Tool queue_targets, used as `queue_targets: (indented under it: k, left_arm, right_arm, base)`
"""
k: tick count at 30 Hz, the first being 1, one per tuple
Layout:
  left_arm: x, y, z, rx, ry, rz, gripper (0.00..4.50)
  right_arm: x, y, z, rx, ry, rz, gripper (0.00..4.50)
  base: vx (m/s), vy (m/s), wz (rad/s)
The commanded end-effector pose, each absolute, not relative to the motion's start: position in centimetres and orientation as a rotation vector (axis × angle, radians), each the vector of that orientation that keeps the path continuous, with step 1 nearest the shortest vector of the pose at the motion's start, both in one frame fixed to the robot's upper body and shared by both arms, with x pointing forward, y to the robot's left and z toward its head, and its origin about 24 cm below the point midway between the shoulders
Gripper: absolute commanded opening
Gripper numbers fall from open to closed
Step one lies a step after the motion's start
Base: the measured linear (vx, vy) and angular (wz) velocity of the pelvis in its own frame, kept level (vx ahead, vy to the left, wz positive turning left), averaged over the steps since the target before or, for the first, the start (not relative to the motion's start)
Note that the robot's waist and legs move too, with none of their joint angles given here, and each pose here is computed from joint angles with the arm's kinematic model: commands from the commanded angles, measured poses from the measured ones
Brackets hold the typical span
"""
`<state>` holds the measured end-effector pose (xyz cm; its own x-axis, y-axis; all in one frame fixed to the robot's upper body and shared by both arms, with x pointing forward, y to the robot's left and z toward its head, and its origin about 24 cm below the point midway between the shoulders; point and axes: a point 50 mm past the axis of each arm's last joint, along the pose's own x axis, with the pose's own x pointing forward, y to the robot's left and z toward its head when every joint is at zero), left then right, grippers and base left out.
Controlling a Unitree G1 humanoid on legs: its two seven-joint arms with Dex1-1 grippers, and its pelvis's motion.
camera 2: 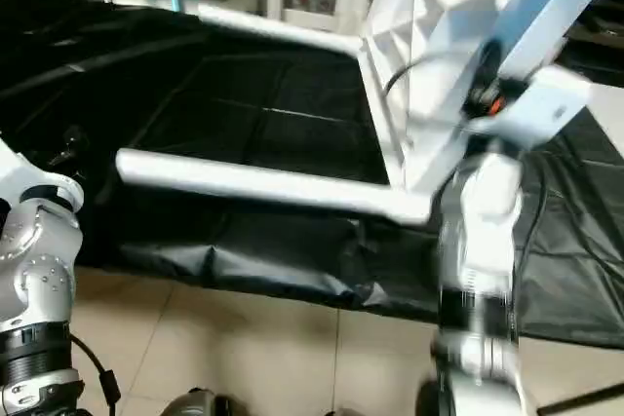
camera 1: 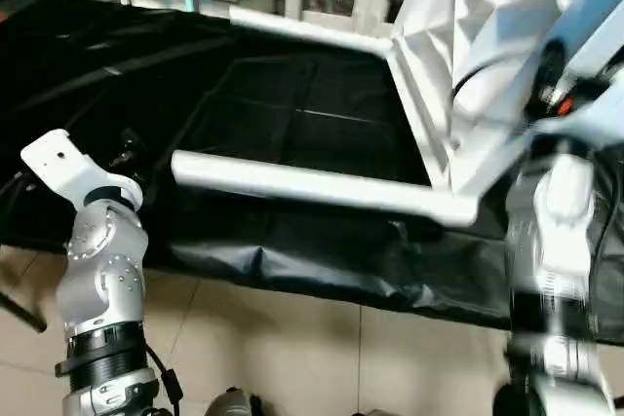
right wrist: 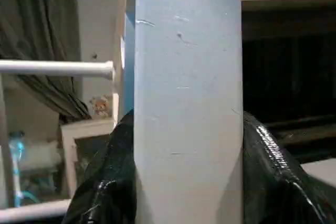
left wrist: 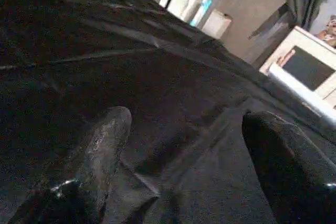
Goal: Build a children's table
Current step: Flip table
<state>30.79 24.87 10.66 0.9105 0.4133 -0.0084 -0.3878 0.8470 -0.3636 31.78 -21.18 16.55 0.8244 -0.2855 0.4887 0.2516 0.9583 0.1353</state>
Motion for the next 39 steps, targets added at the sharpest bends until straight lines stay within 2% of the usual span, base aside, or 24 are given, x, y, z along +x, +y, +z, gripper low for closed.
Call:
queue_targets:
  k: [1,4,8,9,10,11,15,18,19,24,25,29,32,34,38,39]
  left_arm:
    - [30.7,24.6,10.6,-0.319,-0.079,0.391,3.87]
    - [30.8,23.8,11.3,-0.267,-0.119,0.281,3.87]
    - [30.7,20.4,12.4,-0.106,-0.146,-0.044,3.87]
    - [30.7,20.4,12.4,-0.106,-0.146,-0.044,3.87]
    - [30.6,19.4,12.6,-0.056,-0.141,-0.140,3.87]
    - [30.5,18.9,12.6,-0.025,-0.133,-0.189,3.87]
    - [29.9,16.6,12.6,0.099,-0.104,-0.381,3.87]
    - [29.7,15.7,12.8,0.132,-0.109,-0.441,3.87]
    - [29.5,15.1,13.0,0.147,-0.124,-0.483,3.87]
    - [29.0,13.9,13.1,0.127,-0.143,-0.518,3.87]
    - [28.9,13.8,13.0,0.122,-0.141,-0.516,3.87]
    - [28.3,12.9,12.3,0.167,-0.126,-0.547,3.87]
    - [27.2,11.1,11.7,0.335,-0.156,-0.722,3.87]
    - [26.8,10.9,11.9,0.386,-0.165,-0.799,3.87]
    - [26.2,10.7,12.8,0.393,-0.197,-0.884,3.87]
    - [25.5,10.9,13.6,0.341,-0.181,-0.960,3.87]
  right_arm:
    - [31.0,-20.5,17.9,-0.001,-0.579,-0.272,1.80]
    - [30.8,-20.3,16.1,-0.034,-0.475,-0.263,1.79]
    - [31.4,-20.1,13.1,-0.028,-0.287,-0.237,1.79]
    - [31.4,-20.1,13.1,-0.028,-0.287,-0.237,2.13]
    - [31.5,-19.9,12.5,-0.003,-0.254,-0.215,2.47]
    - [31.5,-19.8,12.3,0.010,-0.240,-0.205,2.47]
    - [31.4,-19.4,11.7,0.025,-0.220,-0.139,2.66]
    - [31.1,-19.2,11.6,0.044,-0.213,-0.098,2.94]
    - [30.7,-18.8,11.6,0.083,-0.218,-0.035,3.00]
    - [29.0,-18.9,12.0,0.053,-0.266,0.053,3.36]
    - [28.8,-18.9,12.0,0.055,-0.271,0.068,3.54]
    - [27.6,-19.2,11.6,0.063,-0.269,0.079,3.88]
    - [26.4,-19.5,11.0,0.052,-0.244,0.059,4.17]
    - [25.8,-19.6,11.0,0.052,-0.251,0.053,4.31]
    - [25.0,-19.6,10.8,0.060,-0.249,0.084,4.31]
    - [24.5,-19.3,10.6,0.061,-0.242,0.133,4.31]
  base:
    - [0.000,0.000,0.00]
    - [0.000,0.000,0.00]
    - [0.000,0.000,0.00]
    - [0.000,0.000,0.00]
    - [0.000,0.000,0.00]
    - [0.000,0.000,0.00]
    - [0.000,0.000,0.00]
    - [0.000,0.000,0.00]
    - [0.000,0.000,0.00]
    - [0.000,0.000,0.00]
    - [0.000,0.000,0.00]
    - [0.000,0.000,0.00]
    - [0.000,0.000,0.00]
    - [0.000,0.000,0.00]
    - [0.000,0.000,0.00]
    - [0.000,0.000,0.00]
